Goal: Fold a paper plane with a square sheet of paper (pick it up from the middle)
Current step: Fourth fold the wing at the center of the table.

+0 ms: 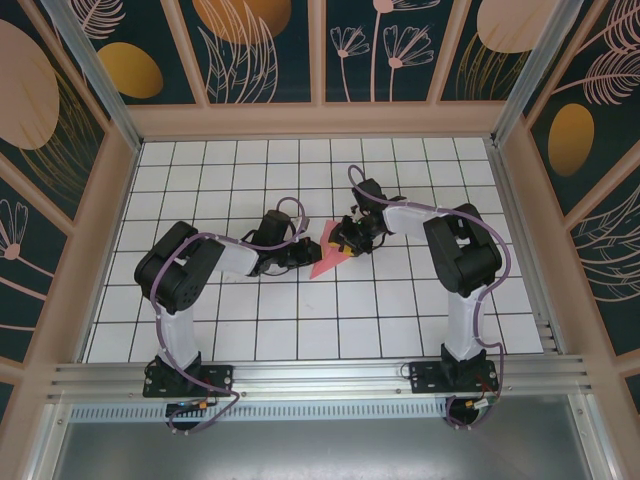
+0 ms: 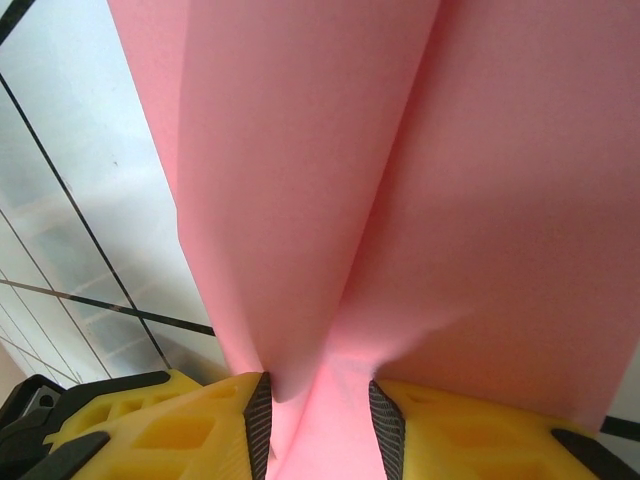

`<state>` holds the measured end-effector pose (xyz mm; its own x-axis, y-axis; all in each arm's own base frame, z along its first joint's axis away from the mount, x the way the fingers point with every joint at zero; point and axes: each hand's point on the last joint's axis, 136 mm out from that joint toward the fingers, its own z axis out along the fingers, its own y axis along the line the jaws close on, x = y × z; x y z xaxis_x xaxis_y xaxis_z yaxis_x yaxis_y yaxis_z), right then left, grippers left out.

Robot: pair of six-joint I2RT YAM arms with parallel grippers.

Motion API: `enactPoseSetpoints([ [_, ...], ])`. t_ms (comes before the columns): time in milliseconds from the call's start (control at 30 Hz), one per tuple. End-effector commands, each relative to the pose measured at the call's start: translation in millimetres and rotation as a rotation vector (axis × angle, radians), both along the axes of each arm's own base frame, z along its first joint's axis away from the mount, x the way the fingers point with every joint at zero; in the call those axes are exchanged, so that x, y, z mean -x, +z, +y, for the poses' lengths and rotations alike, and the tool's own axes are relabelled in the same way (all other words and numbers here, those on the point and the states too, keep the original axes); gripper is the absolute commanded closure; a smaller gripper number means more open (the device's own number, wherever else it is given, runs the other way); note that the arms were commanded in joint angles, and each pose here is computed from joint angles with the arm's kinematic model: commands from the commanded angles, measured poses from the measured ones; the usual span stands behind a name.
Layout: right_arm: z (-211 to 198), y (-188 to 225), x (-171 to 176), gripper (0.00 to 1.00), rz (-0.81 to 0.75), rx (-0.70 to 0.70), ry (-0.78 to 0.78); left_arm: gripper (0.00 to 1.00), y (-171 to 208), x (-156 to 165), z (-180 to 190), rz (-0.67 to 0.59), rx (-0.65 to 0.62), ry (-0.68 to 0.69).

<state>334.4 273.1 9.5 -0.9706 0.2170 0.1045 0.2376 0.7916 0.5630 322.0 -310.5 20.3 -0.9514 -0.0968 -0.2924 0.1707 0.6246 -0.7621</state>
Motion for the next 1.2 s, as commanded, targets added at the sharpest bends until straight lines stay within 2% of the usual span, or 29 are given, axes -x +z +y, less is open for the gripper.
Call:
enactPoseSetpoints([
  [0, -57, -105, 45, 0.62, 0.172, 0.321, -0.018, 0.88, -17, -3, 11, 0.027, -0.075, 0.037],
  [200, -57, -106, 47, 0.62, 0.175, 0.32, -0.014, 0.9, -27, 0, 14, 0.059, -0.106, 0.04],
  [300, -48, -94, 38, 0.63, 0.144, 0.271, -0.02, 0.92, -35, 4, 16, 0.083, -0.124, 0.034],
  [400, -32, -67, 19, 0.63, 0.068, 0.191, -0.021, 0.94, -41, 9, 19, 0.101, -0.148, 0.021],
  [667, 4, 34, -29, 0.62, -0.206, -0.052, -0.007, 0.97, -56, 16, 25, 0.142, -0.217, -0.011],
  [833, 10, 58, -26, 0.7, -0.286, -0.116, 0.042, 0.97, -59, 16, 28, 0.149, -0.237, -0.005],
  [1000, 23, 50, -9, 0.86, -0.291, -0.164, 0.156, 0.98, -60, 14, 31, 0.153, -0.255, 0.012],
  [1167, 29, 39, -2, 0.92, -0.284, -0.189, 0.216, 0.99, -61, 13, 33, 0.161, -0.263, 0.028],
])
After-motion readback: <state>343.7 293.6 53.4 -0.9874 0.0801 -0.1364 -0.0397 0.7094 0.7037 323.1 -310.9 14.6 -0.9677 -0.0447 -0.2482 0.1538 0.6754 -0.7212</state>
